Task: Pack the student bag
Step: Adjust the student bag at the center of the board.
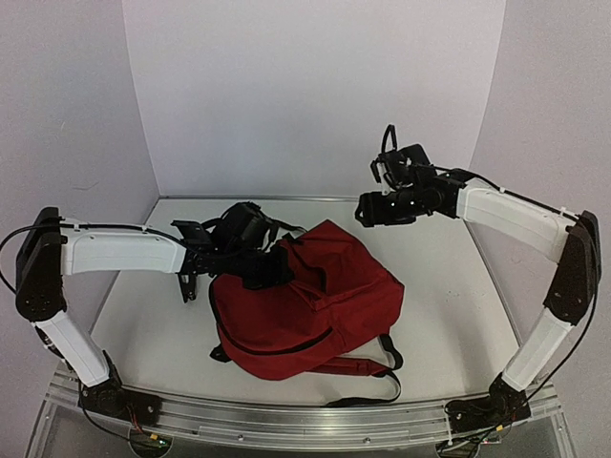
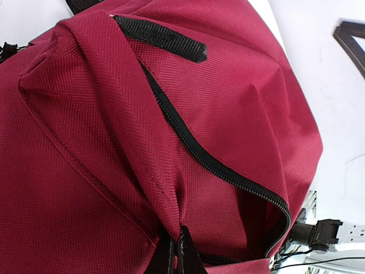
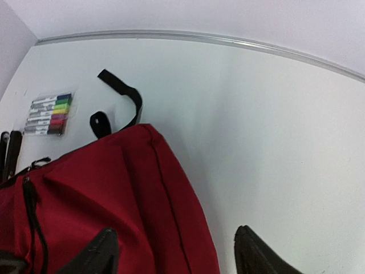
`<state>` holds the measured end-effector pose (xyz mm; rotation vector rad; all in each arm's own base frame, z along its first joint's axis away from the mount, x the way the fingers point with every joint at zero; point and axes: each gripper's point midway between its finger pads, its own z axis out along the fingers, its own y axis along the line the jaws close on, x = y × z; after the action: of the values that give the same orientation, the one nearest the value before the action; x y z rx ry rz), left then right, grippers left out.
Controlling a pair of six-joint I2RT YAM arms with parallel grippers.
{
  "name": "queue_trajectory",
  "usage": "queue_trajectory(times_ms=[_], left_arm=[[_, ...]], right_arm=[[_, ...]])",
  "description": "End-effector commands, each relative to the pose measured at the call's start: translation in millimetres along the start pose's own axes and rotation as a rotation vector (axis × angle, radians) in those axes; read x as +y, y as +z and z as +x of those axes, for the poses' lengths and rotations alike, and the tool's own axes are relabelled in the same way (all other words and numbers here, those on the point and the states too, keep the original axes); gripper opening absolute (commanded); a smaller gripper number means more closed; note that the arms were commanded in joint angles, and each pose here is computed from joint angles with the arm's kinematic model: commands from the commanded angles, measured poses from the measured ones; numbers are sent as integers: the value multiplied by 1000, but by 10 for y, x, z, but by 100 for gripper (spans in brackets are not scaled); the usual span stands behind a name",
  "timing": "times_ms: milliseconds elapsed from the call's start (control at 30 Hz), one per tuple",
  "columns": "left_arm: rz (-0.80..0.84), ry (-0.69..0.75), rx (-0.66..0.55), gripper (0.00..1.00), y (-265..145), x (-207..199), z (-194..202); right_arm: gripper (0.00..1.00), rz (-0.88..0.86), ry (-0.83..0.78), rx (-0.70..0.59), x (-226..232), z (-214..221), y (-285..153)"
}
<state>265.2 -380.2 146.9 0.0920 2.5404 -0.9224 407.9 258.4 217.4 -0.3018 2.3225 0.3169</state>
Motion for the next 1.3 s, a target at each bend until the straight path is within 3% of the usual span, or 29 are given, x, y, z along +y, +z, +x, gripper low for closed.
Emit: queue_trajectory(times_ms=[0, 167, 400, 633, 933, 1067, 1267], left_arm=[[14, -58, 12, 0, 39, 52, 54], [29, -60, 11, 0, 62, 39, 63], [23, -67, 23, 0, 84, 83, 108], [25, -74, 12, 0, 45, 105, 111], [33, -79, 12, 0, 43, 92, 111], [45, -77, 16, 0, 53, 55, 104], [47, -82, 18, 0, 49, 51, 105]], right_arm=[[75, -91, -149, -29, 597, 42, -494], [76, -142, -225, 13, 1088, 366, -603], [68, -114, -315, 107, 1389, 801, -407], [69, 84, -342, 112, 1216, 910, -166], [67, 207, -347, 79, 1099, 871, 2], [57, 277, -327, 26, 1035, 807, 102], [34, 227, -227, -82, 1204, 528, 72]])
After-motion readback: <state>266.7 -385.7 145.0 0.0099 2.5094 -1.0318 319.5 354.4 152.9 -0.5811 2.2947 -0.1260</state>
